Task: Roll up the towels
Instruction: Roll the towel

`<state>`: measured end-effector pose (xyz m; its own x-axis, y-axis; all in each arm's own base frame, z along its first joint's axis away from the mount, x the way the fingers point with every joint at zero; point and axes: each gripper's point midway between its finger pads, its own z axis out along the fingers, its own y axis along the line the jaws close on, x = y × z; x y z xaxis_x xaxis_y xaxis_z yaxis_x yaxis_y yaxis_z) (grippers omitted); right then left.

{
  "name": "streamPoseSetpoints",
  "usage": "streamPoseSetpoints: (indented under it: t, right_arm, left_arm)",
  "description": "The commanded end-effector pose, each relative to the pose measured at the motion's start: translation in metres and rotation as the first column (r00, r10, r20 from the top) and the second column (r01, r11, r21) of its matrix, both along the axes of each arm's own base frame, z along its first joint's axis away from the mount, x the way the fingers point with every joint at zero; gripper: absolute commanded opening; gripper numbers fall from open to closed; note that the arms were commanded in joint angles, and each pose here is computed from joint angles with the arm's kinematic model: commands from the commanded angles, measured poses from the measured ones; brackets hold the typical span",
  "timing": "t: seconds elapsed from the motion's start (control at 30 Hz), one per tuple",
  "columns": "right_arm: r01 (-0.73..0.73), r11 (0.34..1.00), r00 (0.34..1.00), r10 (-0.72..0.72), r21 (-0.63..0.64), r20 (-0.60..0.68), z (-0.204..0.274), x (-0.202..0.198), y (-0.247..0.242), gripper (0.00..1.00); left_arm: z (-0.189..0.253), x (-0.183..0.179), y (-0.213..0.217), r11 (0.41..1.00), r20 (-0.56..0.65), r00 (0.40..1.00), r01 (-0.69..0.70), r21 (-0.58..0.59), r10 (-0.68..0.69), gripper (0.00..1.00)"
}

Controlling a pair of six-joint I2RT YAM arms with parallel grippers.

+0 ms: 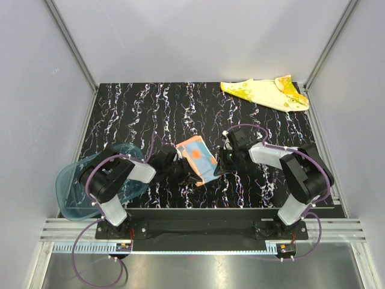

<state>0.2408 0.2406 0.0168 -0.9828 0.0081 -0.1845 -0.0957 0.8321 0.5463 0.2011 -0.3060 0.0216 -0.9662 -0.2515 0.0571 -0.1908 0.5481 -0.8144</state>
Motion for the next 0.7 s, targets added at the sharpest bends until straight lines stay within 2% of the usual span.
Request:
streamPoseSetpoints:
  t: [0.0,0.03,0.07,0.13,0.17,0.23,0.27,0.3,0.37,0.4,0.5,0.53,0.67]
  right_arm:
    - [0.037,0.995,0.999,-0.038,-0.093,-0.014,-0.026,0.005,-0.015,0.06]
    - [0.038,0.994,0.999,-0.040,-0.102,-0.021,-0.028,0.004,-0.016,0.06]
    - [0.037,0.994,0.999,-0.040,-0.107,-0.023,-0.030,0.004,-0.017,0.06]
    - [0.037,0.993,0.999,-0.040,-0.113,-0.026,-0.032,0.003,-0.018,0.06]
    - [0.036,0.993,0.999,-0.040,-0.116,-0.030,-0.033,0.003,-0.018,0.06]
    - [0.035,0.992,0.999,-0.039,-0.117,-0.032,-0.033,0.003,-0.018,0.06]
    - [0.036,0.992,0.999,-0.039,-0.118,-0.030,-0.033,0.004,-0.018,0.06]
    - [0.034,0.993,0.999,-0.038,-0.113,-0.030,-0.032,0.004,-0.017,0.06]
    - [0.033,0.993,0.999,-0.037,-0.111,-0.030,-0.031,0.004,-0.017,0.06]
    - [0.032,0.993,0.999,-0.036,-0.112,-0.033,-0.031,0.003,-0.017,0.06]
    - [0.028,0.994,0.999,-0.031,-0.108,-0.030,-0.029,0.004,-0.016,0.06]
    - [0.028,0.994,0.999,-0.031,-0.108,-0.030,-0.028,0.005,-0.016,0.06]
    - [0.027,0.994,0.999,-0.030,-0.111,-0.030,-0.028,0.006,-0.016,0.06]
  left_arm:
    - [-0.014,0.000,0.022,0.990,0.023,0.999,-0.037,0.135,0.034,0.26]
    - [-0.004,0.004,0.024,0.988,0.078,0.997,-0.033,0.150,0.022,0.38]
    - [-0.006,0.005,0.031,0.975,0.082,0.996,-0.052,0.215,0.035,0.42]
    - [0.009,0.010,0.038,0.965,0.152,0.988,-0.058,0.257,0.019,0.47]
    - [0.013,0.007,0.043,0.951,0.149,0.989,-0.053,0.306,0.007,0.48]
    - [0.030,0.021,0.056,0.910,0.264,0.965,-0.112,0.399,0.003,0.49]
    - [0.031,0.011,0.063,0.876,0.268,0.962,-0.091,0.473,-0.045,0.49]
    - [0.049,0.030,0.068,0.835,0.374,0.927,-0.178,0.521,-0.036,0.49]
    - [0.070,0.023,0.065,0.795,0.469,0.868,-0.167,0.584,-0.162,0.49]
    - [0.084,0.030,0.062,0.783,0.524,0.832,-0.199,0.590,-0.183,0.47]
    - [0.100,0.019,0.042,0.778,0.588,0.741,-0.145,0.611,-0.324,0.42]
    - [0.103,0.012,0.029,0.773,0.599,0.694,-0.096,0.627,-0.400,0.41]
    - [0.097,0.000,-0.003,0.773,0.600,0.622,0.013,0.634,-0.503,0.40]
